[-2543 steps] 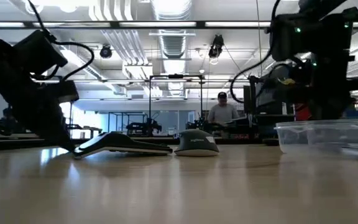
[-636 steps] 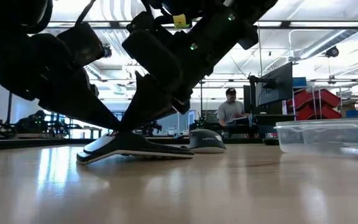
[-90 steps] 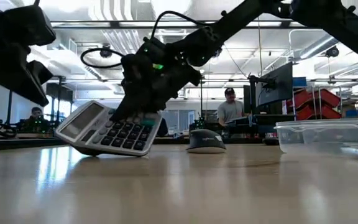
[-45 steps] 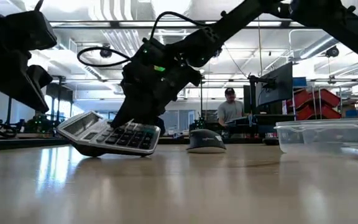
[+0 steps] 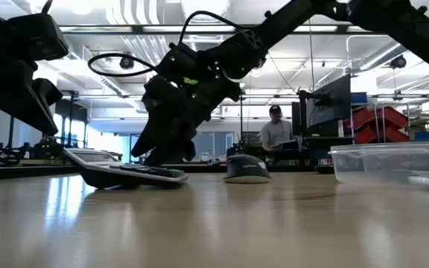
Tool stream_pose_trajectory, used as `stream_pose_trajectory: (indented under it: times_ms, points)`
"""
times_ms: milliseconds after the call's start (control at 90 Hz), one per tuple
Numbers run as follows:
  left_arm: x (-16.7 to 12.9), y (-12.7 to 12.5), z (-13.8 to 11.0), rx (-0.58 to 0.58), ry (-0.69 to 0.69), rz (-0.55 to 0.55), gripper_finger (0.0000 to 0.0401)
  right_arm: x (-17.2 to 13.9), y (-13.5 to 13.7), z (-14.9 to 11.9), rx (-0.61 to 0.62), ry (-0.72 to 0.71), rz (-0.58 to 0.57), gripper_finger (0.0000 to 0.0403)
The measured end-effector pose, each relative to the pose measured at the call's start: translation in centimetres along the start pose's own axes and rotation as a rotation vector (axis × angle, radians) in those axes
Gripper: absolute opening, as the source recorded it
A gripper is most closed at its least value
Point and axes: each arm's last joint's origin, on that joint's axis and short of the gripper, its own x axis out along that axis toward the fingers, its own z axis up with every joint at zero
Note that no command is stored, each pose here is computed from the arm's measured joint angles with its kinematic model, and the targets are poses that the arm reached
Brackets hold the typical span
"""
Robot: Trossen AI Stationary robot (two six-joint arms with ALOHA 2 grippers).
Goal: Insert battery
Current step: Insert the brown battery into the calculator battery compartment
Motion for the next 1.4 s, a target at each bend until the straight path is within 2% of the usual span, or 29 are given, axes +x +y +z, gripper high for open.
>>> stream_pose_trajectory:
  times_ms: [167,333,600,711,789,944,1100,1278,1400]
  points:
    - [0.0,0.0,0.0,-0.012,0.004,-0.004,0.0027,-0.8,0.4,0.3,-0.017,0.011,-0.002,0.0221]
    - [0.0,0.1,-0.3,-0.042,0.055,-0.022,0.0027,-2.9,2.4,0.8,-0.082,0.052,-0.005,0.0209]
    - [-0.1,0.2,-0.6,-0.069,0.106,-0.025,0.0027,-3.6,7.5,-0.5,-0.236,0.226,-0.182,0.0192]
    - [-0.1,0.2,-0.8,-0.074,0.148,-0.055,0.0027,-3.0,9.5,-2.1,-0.283,0.342,-0.187,0.0186]
    - [-0.2,0.3,-0.9,-0.084,0.176,-0.059,0.0027,-2.5,10.8,-2.7,-0.318,0.359,-0.198,0.0182]
    - [-0.3,0.4,-1.1,-0.092,0.198,-0.052,0.0027,-1.9,12.5,-3.6,-0.384,0.386,-0.338,0.0169]
    - [-0.3,0.4,-1.1,-0.1,0.197,-0.053,0.0027,-1.4,13.1,-4.7,-0.37,0.41,-0.352,0.0154]
    - [-0.3,0.4,-1.1,-0.101,0.197,-0.052,0.0027,-0.5,11.9,-6.8,-0.353,0.447,-0.379,0.0136]
    - [-0.3,0.4,-1.0,-0.101,0.195,-0.051,0.0027,0.0,11.4,-7.3,-0.348,0.416,-0.377,0.0123]
